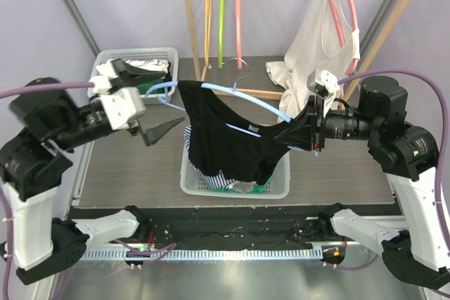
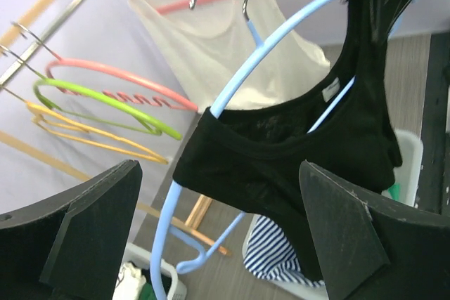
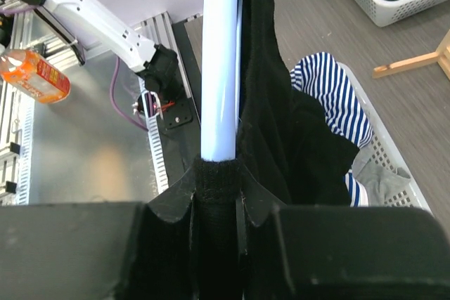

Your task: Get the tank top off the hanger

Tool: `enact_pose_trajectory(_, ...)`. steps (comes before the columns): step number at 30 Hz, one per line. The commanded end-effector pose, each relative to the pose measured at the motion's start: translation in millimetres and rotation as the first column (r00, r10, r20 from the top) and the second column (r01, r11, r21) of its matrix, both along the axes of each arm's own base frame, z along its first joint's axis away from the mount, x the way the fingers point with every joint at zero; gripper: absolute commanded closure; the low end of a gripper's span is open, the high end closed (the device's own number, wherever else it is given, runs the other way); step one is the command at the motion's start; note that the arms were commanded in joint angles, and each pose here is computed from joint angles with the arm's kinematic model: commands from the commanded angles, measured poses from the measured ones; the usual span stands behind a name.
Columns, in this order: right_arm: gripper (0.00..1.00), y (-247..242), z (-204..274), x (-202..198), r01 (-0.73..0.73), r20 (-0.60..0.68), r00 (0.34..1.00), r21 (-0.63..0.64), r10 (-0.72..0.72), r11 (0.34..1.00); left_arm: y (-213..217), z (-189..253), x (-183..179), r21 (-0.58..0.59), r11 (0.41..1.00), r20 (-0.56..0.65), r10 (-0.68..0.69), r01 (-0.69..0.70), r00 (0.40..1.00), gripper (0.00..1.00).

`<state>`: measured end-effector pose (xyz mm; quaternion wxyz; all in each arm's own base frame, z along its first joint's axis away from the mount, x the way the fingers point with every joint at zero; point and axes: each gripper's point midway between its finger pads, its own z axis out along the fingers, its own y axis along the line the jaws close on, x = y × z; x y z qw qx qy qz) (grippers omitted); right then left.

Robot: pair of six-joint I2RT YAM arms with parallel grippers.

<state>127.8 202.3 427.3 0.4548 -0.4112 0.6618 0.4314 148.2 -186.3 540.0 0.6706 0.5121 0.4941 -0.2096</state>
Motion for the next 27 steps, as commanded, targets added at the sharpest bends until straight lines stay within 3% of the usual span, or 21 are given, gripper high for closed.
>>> enact_pose_trajectory(1, 0.99, -1.6, 8.6, -3.7, 0.005, 0.096, 0.995, -0.006, -0.004, 1.0, -11.3, -29.4, 21.2, 0.112, 0.994, -0.012, -0.004, 0.005, 1.0, 0.0)
enact_pose_trajectory(13, 0.99, 7.6, 2.5, -9.9, -0.043, 0.084, 0.995, -0.036, 0.046, 0.998, -20.1, -55.4, 32.4, 0.196, 0.98, -0.081, -0.013, 0.029, 0.997, 0.08)
enact_pose_trajectory(21, 0.99, 13.6, 7.6, -7.9, -0.061, 0.08, 0.995, -0.036, 0.064, 0.997, -27.8, -56.3, 28.6, 0.185, 0.98, -0.128, -0.052, 0.075, 0.99, 0.26)
enact_pose_trajectory(27, 0.99, 17.4, 10.5, -4.7, -0.063, 0.084, 0.994, -0.042, 0.066, 0.997, -31.7, -74.5, 20.8, 0.221, 0.966, -0.215, -0.088, 0.137, 0.973, 0.5)
